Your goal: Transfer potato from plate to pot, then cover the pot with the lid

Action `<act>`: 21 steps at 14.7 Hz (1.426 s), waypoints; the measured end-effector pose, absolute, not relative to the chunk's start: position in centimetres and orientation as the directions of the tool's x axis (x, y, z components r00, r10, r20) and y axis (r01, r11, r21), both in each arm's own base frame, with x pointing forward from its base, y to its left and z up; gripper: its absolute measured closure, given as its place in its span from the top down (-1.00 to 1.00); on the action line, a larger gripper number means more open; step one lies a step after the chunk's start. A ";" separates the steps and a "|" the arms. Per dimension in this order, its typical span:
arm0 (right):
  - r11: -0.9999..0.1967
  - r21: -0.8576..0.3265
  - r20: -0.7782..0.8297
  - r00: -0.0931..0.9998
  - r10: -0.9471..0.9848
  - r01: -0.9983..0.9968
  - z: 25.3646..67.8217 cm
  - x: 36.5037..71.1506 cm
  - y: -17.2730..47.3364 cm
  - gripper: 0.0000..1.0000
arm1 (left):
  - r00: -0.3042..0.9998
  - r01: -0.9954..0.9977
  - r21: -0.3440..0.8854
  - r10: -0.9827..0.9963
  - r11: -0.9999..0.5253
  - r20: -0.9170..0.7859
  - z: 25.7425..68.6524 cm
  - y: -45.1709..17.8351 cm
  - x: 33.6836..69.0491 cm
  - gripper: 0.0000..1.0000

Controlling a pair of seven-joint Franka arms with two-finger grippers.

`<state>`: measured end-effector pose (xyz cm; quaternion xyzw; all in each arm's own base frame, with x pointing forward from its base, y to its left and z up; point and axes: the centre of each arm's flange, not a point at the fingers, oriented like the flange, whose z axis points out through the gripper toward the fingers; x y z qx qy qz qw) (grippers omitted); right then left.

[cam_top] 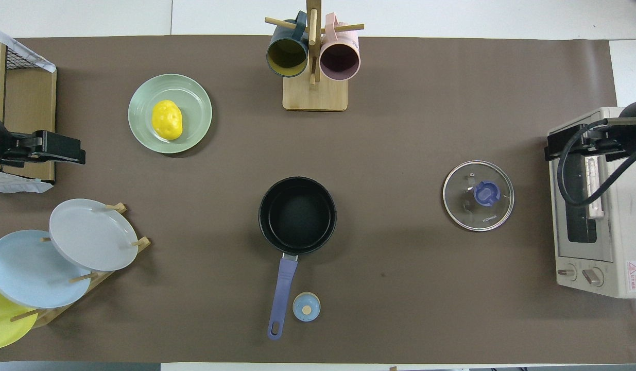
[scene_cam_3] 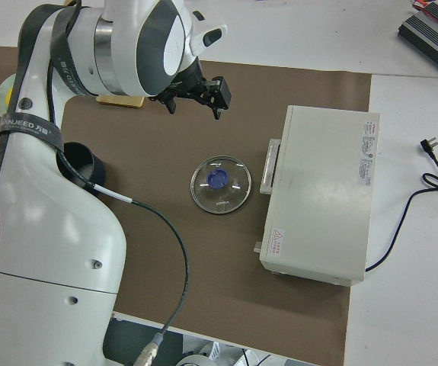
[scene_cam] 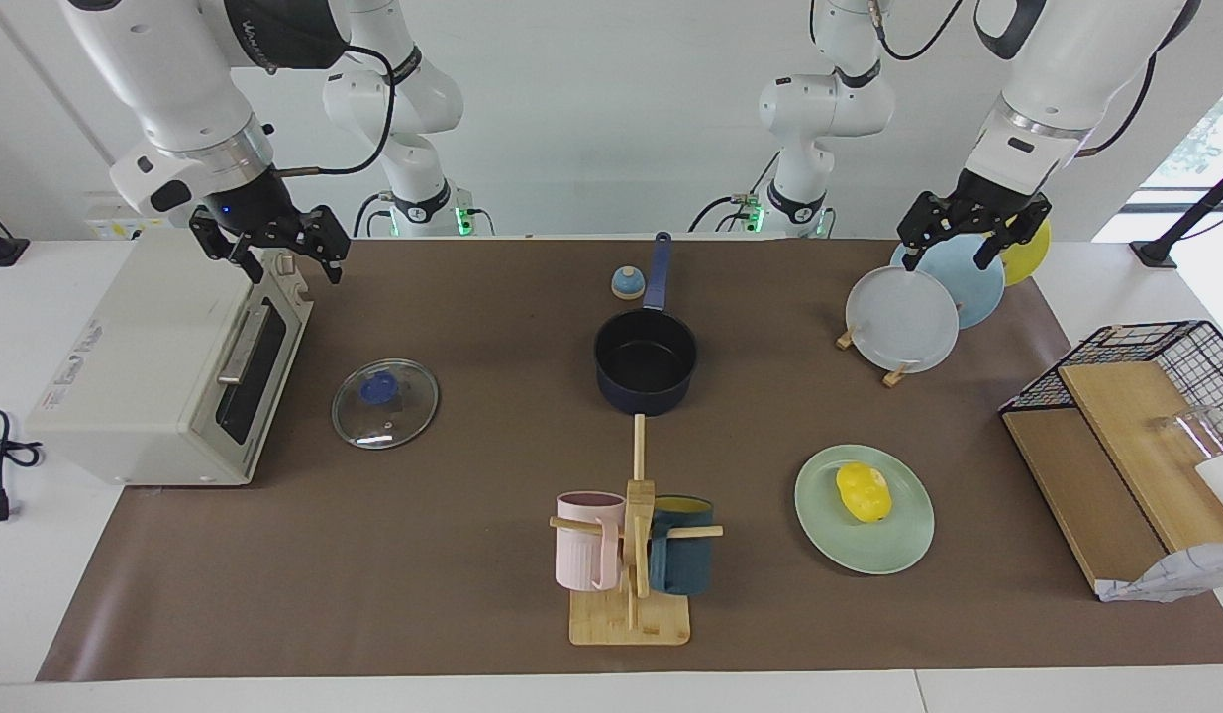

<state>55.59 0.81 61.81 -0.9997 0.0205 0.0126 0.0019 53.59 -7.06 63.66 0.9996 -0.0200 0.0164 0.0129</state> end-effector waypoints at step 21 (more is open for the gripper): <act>-0.995 -0.011 0.064 0.993 0.103 0.103 43.8 61.7 4.8 1.00 | 0.997 -0.026 0.055 -0.022 -0.998 0.070 52.4 -8.1 61.4 1.00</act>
